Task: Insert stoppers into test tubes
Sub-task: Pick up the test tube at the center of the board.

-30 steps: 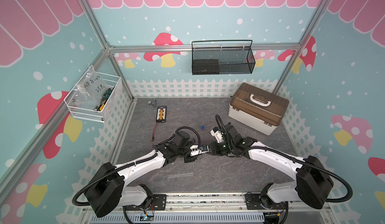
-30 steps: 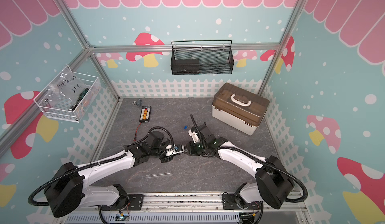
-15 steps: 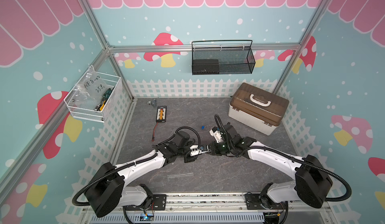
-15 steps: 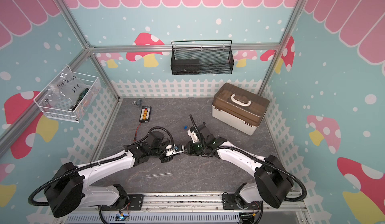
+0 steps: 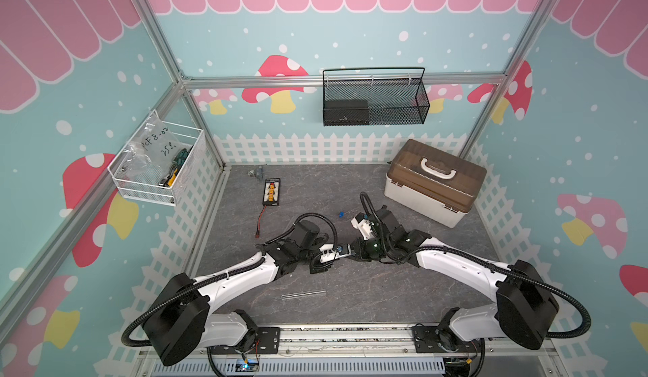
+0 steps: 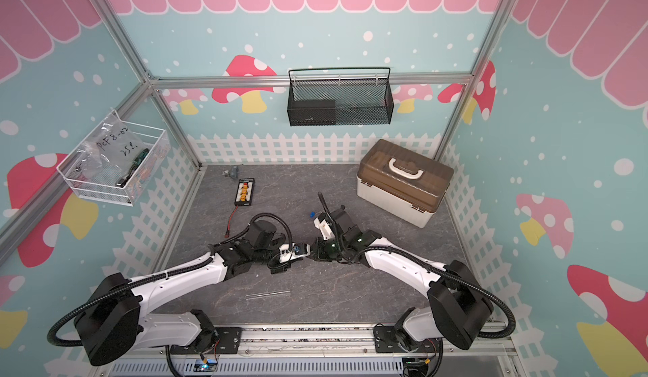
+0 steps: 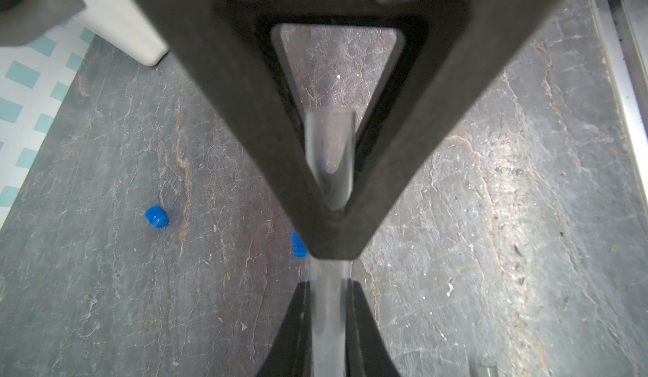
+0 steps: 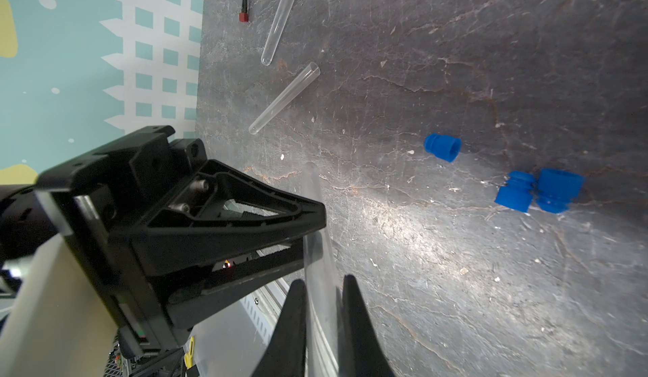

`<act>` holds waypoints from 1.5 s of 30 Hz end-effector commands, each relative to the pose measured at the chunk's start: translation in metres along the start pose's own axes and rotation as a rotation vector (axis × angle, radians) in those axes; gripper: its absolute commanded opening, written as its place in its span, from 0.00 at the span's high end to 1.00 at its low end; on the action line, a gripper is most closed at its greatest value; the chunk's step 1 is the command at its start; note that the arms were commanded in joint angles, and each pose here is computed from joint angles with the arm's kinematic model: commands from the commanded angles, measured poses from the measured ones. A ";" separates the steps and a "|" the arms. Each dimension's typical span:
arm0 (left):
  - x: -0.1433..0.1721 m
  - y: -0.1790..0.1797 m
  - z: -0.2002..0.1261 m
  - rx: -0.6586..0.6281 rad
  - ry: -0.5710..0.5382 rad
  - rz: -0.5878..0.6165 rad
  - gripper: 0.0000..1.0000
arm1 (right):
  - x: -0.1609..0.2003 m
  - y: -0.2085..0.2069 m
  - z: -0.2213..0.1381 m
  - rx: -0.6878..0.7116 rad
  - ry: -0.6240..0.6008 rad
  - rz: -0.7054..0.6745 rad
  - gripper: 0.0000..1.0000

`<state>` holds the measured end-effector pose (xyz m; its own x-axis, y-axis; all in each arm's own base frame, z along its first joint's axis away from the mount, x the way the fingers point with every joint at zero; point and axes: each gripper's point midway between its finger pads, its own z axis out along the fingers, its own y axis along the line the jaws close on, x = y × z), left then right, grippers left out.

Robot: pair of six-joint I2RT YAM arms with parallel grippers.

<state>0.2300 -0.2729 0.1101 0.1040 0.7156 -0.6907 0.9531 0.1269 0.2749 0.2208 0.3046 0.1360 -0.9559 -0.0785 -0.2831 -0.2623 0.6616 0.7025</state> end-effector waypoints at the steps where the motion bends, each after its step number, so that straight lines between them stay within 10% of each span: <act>1: 0.001 0.002 -0.001 -0.009 -0.001 0.005 0.77 | -0.003 0.003 0.001 0.001 -0.004 0.008 0.92; 16: -0.016 -0.001 -0.019 -0.065 -0.124 0.022 0.32 | -0.004 0.023 -0.015 -0.067 -0.029 -0.001 0.95; 45: -0.020 0.007 -0.027 -0.131 -0.143 0.077 0.71 | -0.007 0.051 -0.034 -0.174 -0.053 0.031 0.95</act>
<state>0.2283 -0.2696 0.1392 0.1928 0.6283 -0.7537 0.9055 0.1819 0.3833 0.2100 0.3121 0.1864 -0.9591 -0.0307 -0.2814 -0.2528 0.5402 0.8027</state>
